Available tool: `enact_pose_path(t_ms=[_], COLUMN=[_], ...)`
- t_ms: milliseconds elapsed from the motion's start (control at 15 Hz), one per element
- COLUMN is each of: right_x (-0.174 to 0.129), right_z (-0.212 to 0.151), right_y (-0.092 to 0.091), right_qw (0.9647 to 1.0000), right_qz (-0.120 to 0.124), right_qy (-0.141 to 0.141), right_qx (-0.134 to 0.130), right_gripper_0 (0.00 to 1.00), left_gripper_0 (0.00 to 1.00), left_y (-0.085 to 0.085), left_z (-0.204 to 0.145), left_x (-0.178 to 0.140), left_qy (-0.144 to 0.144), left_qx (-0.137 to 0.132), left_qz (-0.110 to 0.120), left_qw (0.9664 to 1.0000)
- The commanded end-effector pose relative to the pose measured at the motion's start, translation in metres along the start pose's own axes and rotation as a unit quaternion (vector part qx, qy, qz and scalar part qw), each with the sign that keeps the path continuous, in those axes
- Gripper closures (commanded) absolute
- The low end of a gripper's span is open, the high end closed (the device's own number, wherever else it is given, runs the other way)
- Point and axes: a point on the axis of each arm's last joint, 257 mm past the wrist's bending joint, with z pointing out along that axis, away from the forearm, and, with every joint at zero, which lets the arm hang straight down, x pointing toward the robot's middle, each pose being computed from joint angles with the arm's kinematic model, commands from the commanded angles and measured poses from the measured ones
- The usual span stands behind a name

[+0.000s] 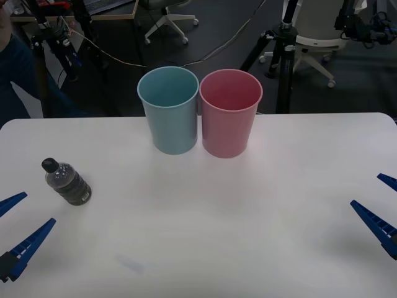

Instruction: Grasp the object on the table and drop it into the matching bin: aluminum can to the light blue bin, PET bottle to the pink bin.

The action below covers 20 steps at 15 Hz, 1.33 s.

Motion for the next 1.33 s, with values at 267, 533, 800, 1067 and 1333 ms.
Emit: enact_pose_path(t_ms=[267, 533, 800, 1067, 1333], right_x=[0.0, 0.0, 0.0, 0.0, 0.0], right_z=[0.0, 0.0, 0.0, 0.0, 0.0], right_y=[0.0, 0.0, 0.0, 0.0, 0.0], right_qw=[1.0, 1.0, 1.0, 1.0, 1.0], right_qz=[0.0, 0.0, 0.0, 0.0, 0.0], right_qy=[0.0, 0.0, 0.0, 0.0, 0.0], right_qx=[0.0, 0.0, 0.0, 0.0, 0.0], right_gripper_0=[0.0, 0.0, 0.0, 0.0, 0.0], left_gripper_0=[0.0, 0.0, 0.0, 0.0, 0.0], left_y=[0.023, 0.041, 0.057, 0.07, 0.088], left_z=[-0.013, -0.018, -0.006, 0.013, 0.033], left_x=[0.018, 0.045, 0.054, 0.067, 0.074], left_qy=[0.016, 0.025, 0.01, 0.003, 0.002], left_qx=[-0.065, -0.107, -0.116, -0.114, -0.114], left_qz=[0.05, 0.058, 0.071, 0.059, 0.061], left_qw=[0.9966, 0.9922, 0.9906, 0.9917, 0.9917])
